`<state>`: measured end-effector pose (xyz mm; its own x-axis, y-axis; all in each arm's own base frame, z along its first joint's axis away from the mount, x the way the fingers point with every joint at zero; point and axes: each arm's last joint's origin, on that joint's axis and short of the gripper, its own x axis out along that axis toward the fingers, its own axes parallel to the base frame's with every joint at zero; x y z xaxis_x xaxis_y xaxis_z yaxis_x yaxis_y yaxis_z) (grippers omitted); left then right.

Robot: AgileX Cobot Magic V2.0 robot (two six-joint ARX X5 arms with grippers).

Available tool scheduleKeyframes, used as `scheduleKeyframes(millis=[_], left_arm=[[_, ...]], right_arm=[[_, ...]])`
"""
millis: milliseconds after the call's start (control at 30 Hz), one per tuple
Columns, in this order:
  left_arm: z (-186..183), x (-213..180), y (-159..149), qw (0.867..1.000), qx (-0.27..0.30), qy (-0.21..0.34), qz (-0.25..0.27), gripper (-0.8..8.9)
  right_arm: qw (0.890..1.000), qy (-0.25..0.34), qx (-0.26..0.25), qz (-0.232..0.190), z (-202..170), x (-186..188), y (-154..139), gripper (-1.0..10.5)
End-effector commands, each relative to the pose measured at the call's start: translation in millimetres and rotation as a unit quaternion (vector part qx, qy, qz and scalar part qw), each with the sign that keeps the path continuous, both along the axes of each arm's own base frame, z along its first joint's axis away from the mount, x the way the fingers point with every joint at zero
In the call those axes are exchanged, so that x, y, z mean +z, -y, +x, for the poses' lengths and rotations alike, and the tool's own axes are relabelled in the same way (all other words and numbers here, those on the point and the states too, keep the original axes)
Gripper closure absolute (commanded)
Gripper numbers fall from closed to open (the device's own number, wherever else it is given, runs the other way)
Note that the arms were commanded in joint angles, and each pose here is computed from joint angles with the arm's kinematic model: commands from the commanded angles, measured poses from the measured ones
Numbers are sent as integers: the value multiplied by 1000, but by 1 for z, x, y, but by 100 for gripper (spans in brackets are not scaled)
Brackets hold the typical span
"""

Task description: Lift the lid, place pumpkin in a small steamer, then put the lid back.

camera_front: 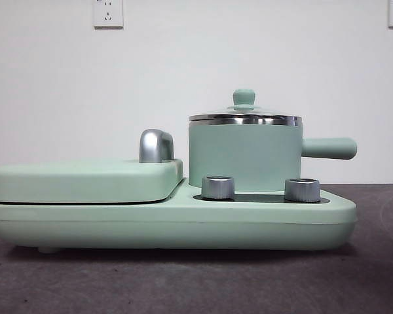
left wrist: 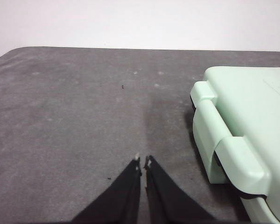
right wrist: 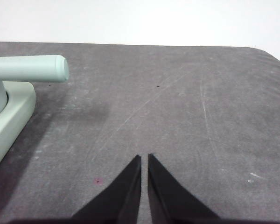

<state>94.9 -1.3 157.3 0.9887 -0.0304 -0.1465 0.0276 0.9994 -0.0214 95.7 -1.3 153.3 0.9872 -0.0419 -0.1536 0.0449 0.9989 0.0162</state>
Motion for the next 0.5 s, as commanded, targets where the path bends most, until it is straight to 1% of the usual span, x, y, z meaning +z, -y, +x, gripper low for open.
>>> scheduleKeyframes(millis=[33,500], left_arm=[[1,-4,0,1000,3,0,3,793],[1,-5,0,1000,3,-3,4,793]], right_arm=[[1000,3,1,-2,0,-1,0,926],[1000,3,1,-2,0,-1,0,926]])
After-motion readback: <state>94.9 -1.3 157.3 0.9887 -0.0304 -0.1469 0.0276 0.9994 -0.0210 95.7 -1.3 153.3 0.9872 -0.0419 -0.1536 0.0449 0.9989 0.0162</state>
